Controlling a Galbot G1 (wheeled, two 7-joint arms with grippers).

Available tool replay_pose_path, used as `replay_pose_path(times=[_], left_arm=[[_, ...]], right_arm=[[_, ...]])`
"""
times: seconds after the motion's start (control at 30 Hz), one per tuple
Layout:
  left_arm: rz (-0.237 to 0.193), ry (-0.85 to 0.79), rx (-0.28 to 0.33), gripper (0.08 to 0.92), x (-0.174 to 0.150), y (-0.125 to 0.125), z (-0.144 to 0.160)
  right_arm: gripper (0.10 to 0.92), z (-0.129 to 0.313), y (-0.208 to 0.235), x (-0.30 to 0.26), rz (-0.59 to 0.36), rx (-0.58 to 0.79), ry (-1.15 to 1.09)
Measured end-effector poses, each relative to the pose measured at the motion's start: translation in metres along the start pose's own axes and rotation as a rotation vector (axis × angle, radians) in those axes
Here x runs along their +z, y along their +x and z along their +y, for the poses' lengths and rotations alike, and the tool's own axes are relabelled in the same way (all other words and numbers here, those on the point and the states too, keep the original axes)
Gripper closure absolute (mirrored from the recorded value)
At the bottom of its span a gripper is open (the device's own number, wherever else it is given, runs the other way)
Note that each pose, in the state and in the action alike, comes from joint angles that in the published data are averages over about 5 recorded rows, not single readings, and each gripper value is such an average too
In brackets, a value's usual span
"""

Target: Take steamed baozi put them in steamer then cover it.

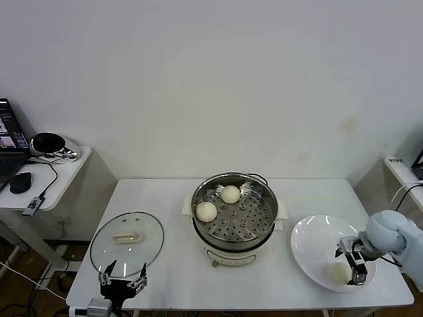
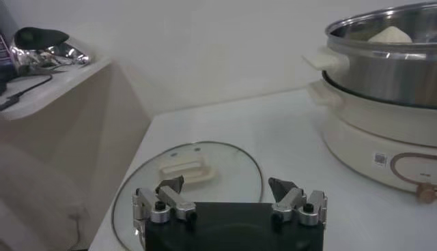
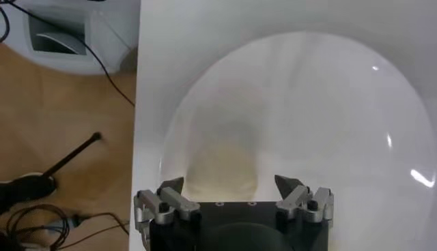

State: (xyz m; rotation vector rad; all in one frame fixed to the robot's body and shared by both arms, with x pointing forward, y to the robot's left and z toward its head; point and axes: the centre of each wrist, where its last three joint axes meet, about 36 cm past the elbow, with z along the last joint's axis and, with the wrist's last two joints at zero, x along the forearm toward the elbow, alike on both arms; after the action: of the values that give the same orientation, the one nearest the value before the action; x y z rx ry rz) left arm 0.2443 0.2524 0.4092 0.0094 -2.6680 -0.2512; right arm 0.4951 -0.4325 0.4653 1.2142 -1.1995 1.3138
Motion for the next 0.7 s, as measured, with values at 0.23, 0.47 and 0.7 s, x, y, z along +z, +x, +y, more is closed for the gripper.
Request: replay_pose_path(times=[0.23,0.47,0.7], left_arm=[[0.008,0.002,0.001,0.177,0.003,-0.002,-0.001],[0.008,0.003,0.002,0.177,0.003,-0.003,-0.001],[0.010,0.004,0.004,0.177,0.004,-0.003,-0.002]], right_arm=[[0.200,-0.001,-0.007,0.003,0.007,-0.006,-0.011],[0.236,-0.001,-0.011,0.003,0.001,-0.004,-0.021],[0.389,-0.001,-0.012,0.004,-0.003,-0.004,-0.028]])
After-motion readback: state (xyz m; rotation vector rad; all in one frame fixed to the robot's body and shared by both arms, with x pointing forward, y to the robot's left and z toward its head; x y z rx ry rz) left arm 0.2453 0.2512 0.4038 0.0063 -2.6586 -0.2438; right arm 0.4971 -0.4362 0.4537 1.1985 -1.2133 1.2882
